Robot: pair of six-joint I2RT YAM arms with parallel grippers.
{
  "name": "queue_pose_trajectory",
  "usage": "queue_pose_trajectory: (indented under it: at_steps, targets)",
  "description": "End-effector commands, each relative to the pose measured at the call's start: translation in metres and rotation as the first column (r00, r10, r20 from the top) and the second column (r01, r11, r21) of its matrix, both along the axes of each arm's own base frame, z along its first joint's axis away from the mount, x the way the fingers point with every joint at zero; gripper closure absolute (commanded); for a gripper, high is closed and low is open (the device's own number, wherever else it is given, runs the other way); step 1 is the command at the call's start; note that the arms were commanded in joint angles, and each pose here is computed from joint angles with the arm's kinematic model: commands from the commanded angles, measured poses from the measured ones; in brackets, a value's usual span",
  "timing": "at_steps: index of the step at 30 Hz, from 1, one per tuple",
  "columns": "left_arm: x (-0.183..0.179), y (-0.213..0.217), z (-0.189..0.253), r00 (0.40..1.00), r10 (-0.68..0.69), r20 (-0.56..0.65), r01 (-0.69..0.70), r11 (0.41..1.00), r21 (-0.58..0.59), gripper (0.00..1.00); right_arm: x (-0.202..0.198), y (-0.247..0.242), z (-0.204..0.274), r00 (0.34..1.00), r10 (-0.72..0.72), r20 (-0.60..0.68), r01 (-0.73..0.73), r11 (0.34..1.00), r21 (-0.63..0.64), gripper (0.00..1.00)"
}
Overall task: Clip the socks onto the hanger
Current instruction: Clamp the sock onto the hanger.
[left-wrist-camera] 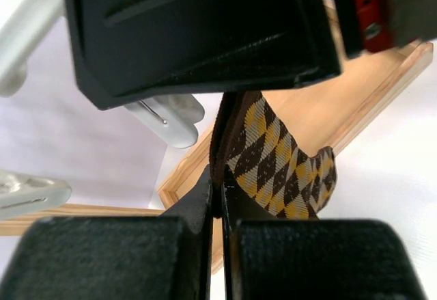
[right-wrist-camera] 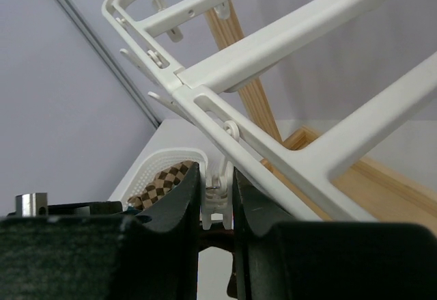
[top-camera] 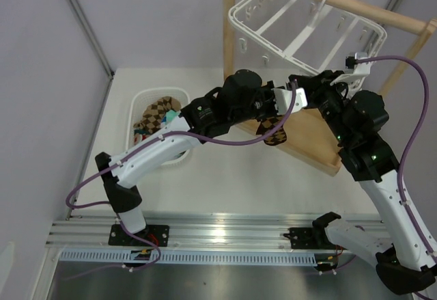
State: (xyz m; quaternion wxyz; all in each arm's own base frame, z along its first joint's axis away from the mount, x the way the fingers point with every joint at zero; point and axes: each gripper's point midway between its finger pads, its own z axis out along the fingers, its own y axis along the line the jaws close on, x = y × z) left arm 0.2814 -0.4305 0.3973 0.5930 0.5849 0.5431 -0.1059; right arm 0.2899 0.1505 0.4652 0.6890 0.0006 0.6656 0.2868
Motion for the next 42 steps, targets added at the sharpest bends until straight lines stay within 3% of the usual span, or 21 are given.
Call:
queue_pose_trajectory:
  at_steps: [1,15,26,42]
  targets:
    - [0.007,-0.001,0.012,1.000,-0.010,0.027,0.011,0.999,-0.036,0.99,-0.021,0.024,0.003,0.987,0.158,0.034,-0.156,0.987,-0.040,1.00]
    - [-0.019,0.005,0.027,0.970,-0.236,-0.057,0.229,0.967,-0.110,0.99,-0.032,0.042,0.002,0.945,0.300,0.133,-0.278,0.947,-0.161,1.00]
    - [-0.011,0.013,0.039,0.957,-0.278,-0.085,0.264,0.954,-0.140,0.99,-0.047,0.056,-0.003,0.893,0.423,0.152,-0.386,0.895,-0.225,1.00]
    - [-0.013,0.013,0.040,0.936,-0.333,-0.115,0.315,0.938,-0.145,0.99,-0.047,0.057,-0.008,0.887,0.435,0.155,-0.391,0.886,-0.251,1.00]
